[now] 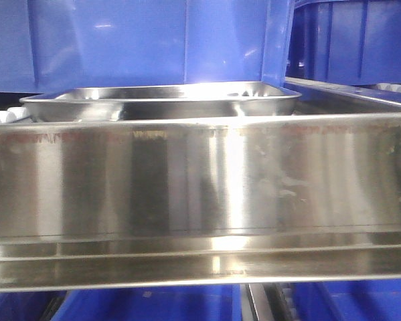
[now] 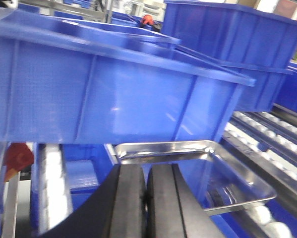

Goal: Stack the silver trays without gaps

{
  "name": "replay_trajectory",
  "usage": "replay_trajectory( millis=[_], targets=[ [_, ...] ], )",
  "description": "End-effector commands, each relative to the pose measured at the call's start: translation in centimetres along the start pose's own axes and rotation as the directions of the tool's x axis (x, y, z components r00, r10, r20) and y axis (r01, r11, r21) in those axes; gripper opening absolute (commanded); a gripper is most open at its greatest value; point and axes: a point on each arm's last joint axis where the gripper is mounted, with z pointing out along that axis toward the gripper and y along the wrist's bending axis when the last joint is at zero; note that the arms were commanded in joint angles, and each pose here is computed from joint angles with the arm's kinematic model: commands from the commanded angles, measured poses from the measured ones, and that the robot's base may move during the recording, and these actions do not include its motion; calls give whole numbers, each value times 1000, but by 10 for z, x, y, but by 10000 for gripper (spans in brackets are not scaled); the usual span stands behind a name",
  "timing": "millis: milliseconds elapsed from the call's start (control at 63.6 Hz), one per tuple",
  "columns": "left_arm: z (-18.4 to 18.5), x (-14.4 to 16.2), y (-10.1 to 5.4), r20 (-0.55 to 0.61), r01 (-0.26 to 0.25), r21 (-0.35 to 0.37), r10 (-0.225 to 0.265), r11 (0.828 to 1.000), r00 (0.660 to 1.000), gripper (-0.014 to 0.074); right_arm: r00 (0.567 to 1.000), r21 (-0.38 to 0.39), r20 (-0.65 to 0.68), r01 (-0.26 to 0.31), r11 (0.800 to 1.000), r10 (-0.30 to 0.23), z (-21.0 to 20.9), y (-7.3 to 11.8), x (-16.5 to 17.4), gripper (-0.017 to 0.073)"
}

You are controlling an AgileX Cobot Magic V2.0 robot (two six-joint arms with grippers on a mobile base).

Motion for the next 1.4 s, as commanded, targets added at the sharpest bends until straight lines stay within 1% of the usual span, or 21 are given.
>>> replay_trajectory(
  millis=[0, 63, 142, 220, 299, 362, 425, 503, 598, 708, 771, 818, 849, 881, 897, 975, 1007, 1085, 1196, 1274, 1384],
  targets=[
    [6, -6, -1, -37, 7, 12, -6, 1000, 999, 0, 998, 13, -59, -11, 1000, 12, 17, -3, -10, -78],
    [18, -4, 1, -113, 24, 10, -22, 1000, 993, -9, 994, 11, -104, -18, 1000, 19, 32, -6, -14, -78],
    [38, 1, 6, -233, 49, -1, -48, 999, 971, -9, 985, 2, -169, -23, 1000, 23, 50, -7, -14, -78],
    [52, 5, 10, -299, 73, -12, -73, 997, 951, -9, 972, -21, -233, -23, 1000, 17, 61, -4, -10, -78],
    [60, 6, 11, -323, 108, -16, -107, 994, 940, -9, 966, -18, -257, -28, 999, 23, 66, -2, -8, -73],
    [66, 5, 12, -315, 137, -19, -136, 990, 939, -10, 971, 28, -237, -29, 999, 35, 70, -5, -10, -57],
    [74, 3, 14, -310, 178, -31, -178, 984, 934, -15, 975, 74, -211, -50, 996, 65, 75, -8, -12, -57],
    [88, -2, 16, -337, 188, -44, -192, 981, 922, -16, 974, 92, -204, -78, 993, 96, 82, -7, -13, -56],
    [106, -6, 20, -378, 193, -60, -202, 979, 904, -16, 971, 70, -228, -58, 996, 72, 96, -1, -11, -56],
    [120, -9, 23, -410, 198, -70, -209, 978, 888, -16, 966, 39, -252, -41, 998, 50, 111, 8, -10, -56],
    [127, -10, 21, -423, 195, -56, -200, 979, 884, -16, 964, 53, -261, -37, 998, 49, 122, 10, -12, -56],
    [133, -10, 18, -422, 191, -40, -190, 981, 886, -16, 961, 77, -270, -40, 996, 60, 130, 11, -15, -56],
    [136, -11, 15, -417, 185, -23, -178, 983, 892, -16, 959, 98, -275, -41, 994, 66, 134, 11, -17, -56],
    [139, -11, 9, -411, 170, 3, -154, 985, 899, -16, 957, 124, -282, -37, 992, 71, 138, 10, -19, -56],
    [141, -13, 7, -398, 161, 12, -143, 987, 906, -16, 956, 135, -282, -46, 990, 83, 139, 10, -21, -56],
    [148, -12, -3, -359, 104, 57, -77, 993, 930, -16, 947, 170, -307, -40, 985, 92, 152, 10, -26, -56],
    [152, -11, -7, -356, 103, 63, -74, 993, 932, -16, 947, 170, -307, -40, 985, 91, 156, 11, -29, -56],
    [161, -4, -11, -396, 120, 59, -87, 991, 914, -16, 943, 173, -320, -37, 984, 91, 167, 13, -35, -56],
    [179, 15, -8, -498, 123, 34, -90, 992, 863, -16, 939, 170, -333, -33, 985, 89, 179, 17, -40, -56],
    [189, 23, -5, -538, 124, 17, -95, 992, 837, -16, 930, 178, -356, -29, 984, 92, 188, 17, -39, -56],
    [201, 28, -5, -574, 125, 8, -98, 992, 813, -16, 916, 189, -390, -21, 982, 95, 197, 16, -33, -56]
  ],
)
